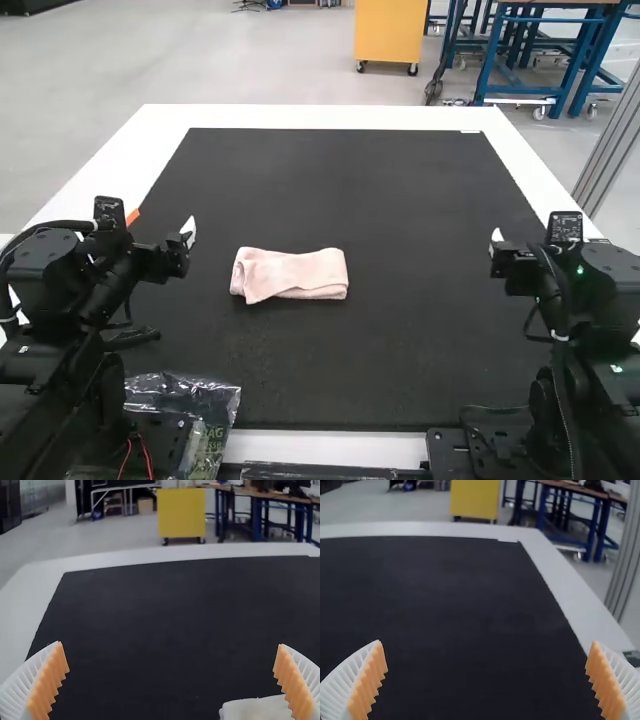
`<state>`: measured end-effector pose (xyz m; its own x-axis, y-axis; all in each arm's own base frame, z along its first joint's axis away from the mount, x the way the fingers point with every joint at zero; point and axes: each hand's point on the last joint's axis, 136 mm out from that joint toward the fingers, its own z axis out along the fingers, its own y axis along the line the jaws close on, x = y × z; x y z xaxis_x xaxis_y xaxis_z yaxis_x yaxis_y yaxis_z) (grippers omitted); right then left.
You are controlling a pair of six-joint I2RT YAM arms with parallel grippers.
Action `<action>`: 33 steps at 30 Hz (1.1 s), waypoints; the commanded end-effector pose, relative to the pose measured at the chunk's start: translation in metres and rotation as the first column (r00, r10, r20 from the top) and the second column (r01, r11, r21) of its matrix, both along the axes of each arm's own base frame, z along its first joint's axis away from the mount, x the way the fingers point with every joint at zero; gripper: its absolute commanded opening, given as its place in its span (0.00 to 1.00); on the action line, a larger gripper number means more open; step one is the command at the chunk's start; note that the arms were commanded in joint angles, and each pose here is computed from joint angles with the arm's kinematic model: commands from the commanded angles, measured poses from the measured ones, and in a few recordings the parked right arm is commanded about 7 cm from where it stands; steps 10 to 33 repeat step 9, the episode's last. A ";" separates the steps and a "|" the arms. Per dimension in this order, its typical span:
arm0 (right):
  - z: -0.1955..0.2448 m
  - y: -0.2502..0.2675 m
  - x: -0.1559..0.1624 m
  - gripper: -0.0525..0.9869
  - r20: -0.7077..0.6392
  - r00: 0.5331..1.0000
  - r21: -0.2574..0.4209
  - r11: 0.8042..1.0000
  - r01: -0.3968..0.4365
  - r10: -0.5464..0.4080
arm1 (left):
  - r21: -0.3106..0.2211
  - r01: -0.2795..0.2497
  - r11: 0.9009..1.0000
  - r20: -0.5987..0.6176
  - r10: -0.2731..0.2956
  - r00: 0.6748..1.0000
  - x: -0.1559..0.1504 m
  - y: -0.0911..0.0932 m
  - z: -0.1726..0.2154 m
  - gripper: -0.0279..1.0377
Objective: Fold the towel.
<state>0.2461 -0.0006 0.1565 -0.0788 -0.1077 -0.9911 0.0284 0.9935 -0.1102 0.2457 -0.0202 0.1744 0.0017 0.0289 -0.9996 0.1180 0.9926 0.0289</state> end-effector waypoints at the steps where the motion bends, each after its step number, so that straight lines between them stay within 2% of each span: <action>1: -0.001 0.004 0.000 0.93 0.004 1.000 -0.006 1.000 -0.028 0.028 | 0.016 -0.023 1.000 0.007 0.023 1.000 0.000 0.005 -0.001 0.94; 33: -0.001 0.007 0.000 0.93 0.002 0.999 -0.005 0.999 -0.045 0.045 | 0.016 -0.023 1.000 0.007 0.023 1.000 0.000 0.005 -0.001 0.94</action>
